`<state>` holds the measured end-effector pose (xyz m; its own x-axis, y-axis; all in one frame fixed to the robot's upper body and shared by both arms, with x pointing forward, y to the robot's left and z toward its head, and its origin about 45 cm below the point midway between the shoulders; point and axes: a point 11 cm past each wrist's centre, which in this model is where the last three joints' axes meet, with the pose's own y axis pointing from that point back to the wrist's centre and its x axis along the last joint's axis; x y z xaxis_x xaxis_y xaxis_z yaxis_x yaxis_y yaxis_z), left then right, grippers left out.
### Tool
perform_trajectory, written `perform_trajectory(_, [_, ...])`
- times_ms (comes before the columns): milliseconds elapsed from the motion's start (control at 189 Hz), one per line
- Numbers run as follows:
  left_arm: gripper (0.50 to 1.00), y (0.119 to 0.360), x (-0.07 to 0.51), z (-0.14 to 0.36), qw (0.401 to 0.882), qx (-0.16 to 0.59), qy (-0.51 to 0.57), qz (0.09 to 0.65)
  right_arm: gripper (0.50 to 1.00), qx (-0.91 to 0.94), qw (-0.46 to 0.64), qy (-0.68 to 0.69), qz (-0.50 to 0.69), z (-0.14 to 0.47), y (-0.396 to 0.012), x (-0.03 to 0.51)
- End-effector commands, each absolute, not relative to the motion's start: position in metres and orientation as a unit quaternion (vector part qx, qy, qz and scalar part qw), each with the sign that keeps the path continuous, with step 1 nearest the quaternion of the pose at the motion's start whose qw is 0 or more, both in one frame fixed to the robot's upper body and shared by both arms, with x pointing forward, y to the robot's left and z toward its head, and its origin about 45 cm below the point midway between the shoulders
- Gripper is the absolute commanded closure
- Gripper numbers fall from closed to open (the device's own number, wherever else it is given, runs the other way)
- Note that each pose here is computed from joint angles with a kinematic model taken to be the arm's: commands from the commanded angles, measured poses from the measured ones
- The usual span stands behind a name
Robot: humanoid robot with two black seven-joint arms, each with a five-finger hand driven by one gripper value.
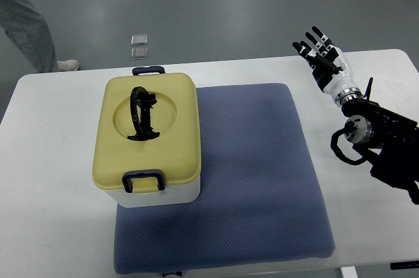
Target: Open white storage box with right hand
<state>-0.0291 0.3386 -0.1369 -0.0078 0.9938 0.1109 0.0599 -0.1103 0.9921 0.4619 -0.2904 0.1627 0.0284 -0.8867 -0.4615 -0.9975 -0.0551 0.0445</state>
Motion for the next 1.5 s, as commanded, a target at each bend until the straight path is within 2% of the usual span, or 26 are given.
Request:
perform_trajectory(0, [0.500, 0.339, -0.029, -0.137, 0.453, 0.538, 0.489, 0.515, 0.570, -0.701, 0.148, 0.671, 0.188, 0.162, -0.290, 0.462])
perform_trajectory(958, [0.500, 0.339, -0.029, -0.137, 0.453, 0.538, 0.489, 0.515, 0.570, -0.721, 0.164, 0.655, 0.158, 0.207, -0.274, 0.486])
perform_trajectory(1366, [0.500, 0.339, -0.029, -0.137, 0.453, 0.539, 0.490, 0.515, 0.570, -0.816, 0.090, 0.570, -0.044, 0.308, -0.236, 0.519])
perform_trajectory(1493, [0.500, 0.339, -0.029, -0.137, 0.454, 0.538, 0.489, 0.515, 0.570, -0.861, 0.033, 0.488, -0.135, 0.329, -0.196, 0.514])
